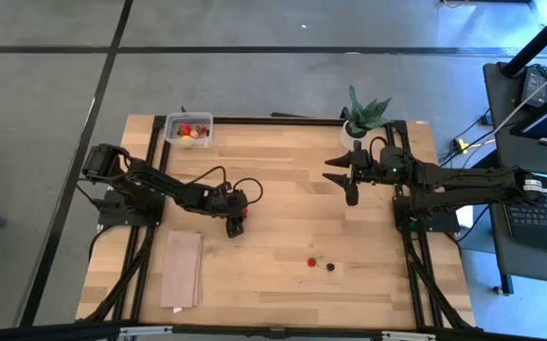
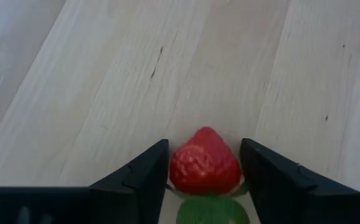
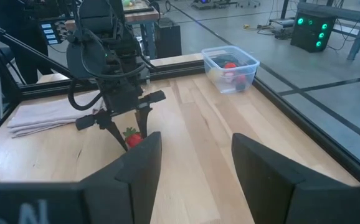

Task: Pick and placing Produce into tupperware
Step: Put the red strawberry into the transparent container

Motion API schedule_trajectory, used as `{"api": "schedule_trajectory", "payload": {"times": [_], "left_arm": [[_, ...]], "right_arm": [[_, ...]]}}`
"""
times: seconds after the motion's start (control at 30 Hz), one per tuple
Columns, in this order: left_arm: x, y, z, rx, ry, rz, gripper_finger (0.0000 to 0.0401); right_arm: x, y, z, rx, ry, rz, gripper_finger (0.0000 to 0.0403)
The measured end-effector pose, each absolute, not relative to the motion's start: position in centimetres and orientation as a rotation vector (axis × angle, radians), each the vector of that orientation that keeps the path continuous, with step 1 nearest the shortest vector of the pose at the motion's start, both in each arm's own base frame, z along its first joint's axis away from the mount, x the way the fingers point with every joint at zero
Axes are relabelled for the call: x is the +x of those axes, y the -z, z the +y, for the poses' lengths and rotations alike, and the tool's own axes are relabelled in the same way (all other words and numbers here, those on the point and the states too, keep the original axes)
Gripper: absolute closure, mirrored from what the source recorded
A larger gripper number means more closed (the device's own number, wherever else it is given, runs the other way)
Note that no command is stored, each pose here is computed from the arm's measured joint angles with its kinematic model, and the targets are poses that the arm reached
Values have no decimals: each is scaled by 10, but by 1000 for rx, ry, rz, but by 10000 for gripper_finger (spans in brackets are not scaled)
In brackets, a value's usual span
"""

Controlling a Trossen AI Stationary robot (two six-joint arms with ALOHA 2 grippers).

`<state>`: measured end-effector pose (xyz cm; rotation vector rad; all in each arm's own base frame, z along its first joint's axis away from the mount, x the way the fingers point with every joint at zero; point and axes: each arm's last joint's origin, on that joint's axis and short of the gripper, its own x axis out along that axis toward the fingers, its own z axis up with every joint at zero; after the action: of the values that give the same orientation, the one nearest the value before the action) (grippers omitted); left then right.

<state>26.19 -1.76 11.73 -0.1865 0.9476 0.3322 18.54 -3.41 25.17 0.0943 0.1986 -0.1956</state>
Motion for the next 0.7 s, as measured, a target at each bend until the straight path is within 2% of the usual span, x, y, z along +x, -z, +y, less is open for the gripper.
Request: {"api": "schedule_trajectory", "payload": {"times": [0.23,0.4,0.57,0.7], "left_arm": [[266,-120,-18,-183,-332,937,266],[264,-120,-18,-181,-329,957,266],[263,-119,-18,-182,-335,979,244],[262,-119,-18,-182,-335,982,266]], "right_arm": [[185,-252,-34,95,196,198,205],[185,-252,-34,95,196,198,205],[185,-252,-34,95,196,198,205],[185,-252,-34,95,195,198,205]]}}
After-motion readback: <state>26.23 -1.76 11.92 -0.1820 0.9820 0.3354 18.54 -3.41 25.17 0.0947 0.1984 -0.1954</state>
